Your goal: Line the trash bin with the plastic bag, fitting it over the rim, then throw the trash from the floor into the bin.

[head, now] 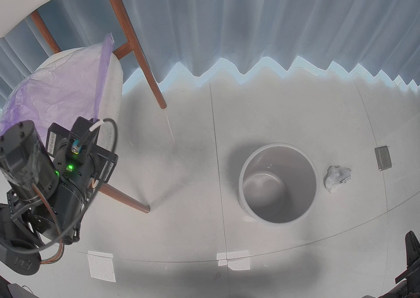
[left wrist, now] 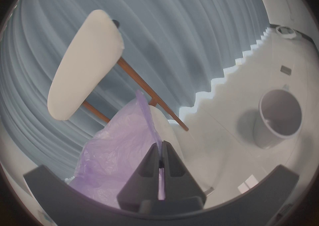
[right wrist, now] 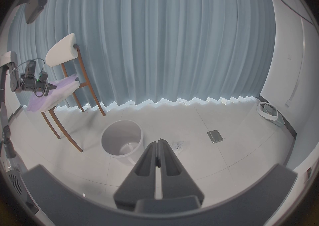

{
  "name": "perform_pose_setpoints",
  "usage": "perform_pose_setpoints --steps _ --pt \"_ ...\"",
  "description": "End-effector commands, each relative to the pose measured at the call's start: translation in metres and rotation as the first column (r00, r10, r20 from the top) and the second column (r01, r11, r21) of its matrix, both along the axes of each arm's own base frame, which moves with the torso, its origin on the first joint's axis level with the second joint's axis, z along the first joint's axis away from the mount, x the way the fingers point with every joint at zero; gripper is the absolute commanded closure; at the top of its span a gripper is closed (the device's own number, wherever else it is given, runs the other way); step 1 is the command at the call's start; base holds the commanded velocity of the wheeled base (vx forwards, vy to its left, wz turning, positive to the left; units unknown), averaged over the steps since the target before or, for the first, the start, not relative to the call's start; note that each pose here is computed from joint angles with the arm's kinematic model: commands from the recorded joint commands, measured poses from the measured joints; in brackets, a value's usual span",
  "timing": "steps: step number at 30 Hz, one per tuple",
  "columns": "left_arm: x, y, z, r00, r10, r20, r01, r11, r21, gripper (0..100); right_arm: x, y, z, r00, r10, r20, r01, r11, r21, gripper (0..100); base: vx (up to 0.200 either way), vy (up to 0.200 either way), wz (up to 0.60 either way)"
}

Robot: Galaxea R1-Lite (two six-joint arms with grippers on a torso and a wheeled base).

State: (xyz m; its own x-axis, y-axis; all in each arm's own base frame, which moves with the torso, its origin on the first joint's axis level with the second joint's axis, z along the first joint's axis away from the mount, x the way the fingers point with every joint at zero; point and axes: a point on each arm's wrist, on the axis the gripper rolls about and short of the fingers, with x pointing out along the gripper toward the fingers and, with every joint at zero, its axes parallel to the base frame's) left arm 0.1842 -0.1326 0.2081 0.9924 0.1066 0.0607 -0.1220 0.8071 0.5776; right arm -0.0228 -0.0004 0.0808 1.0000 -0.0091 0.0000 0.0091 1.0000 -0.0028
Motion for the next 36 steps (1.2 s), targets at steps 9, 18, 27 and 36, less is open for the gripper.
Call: perform_pose_setpoints --steps 9,18,27,36 --pt "-0.009 0.004 0.041 0.987 -0.073 0.141 0.094 0.984 -0.152 100 0.000 0.000 -0.005 1.000 0.000 0.000 0.000 1.000 0.000 100 0.000 0.000 0.00" --pt "-0.017 0.000 0.056 0.978 -0.155 0.141 0.184 0.958 -0.221 100 0.000 0.000 -0.005 1.000 0.000 0.000 0.000 1.000 0.000 100 0.000 0.000 0.00" --pt "-0.023 0.007 0.084 0.946 -0.307 0.103 0.323 0.915 -0.242 100 0.000 0.000 -0.005 1.000 0.000 0.000 0.000 1.000 0.000 100 0.000 0.000 0.00" --pt "-0.044 0.032 0.083 0.860 -0.510 0.004 0.481 0.808 -0.339 100 0.000 0.000 -0.005 1.000 0.000 0.000 0.000 1.000 0.000 100 0.000 0.000 0.00"
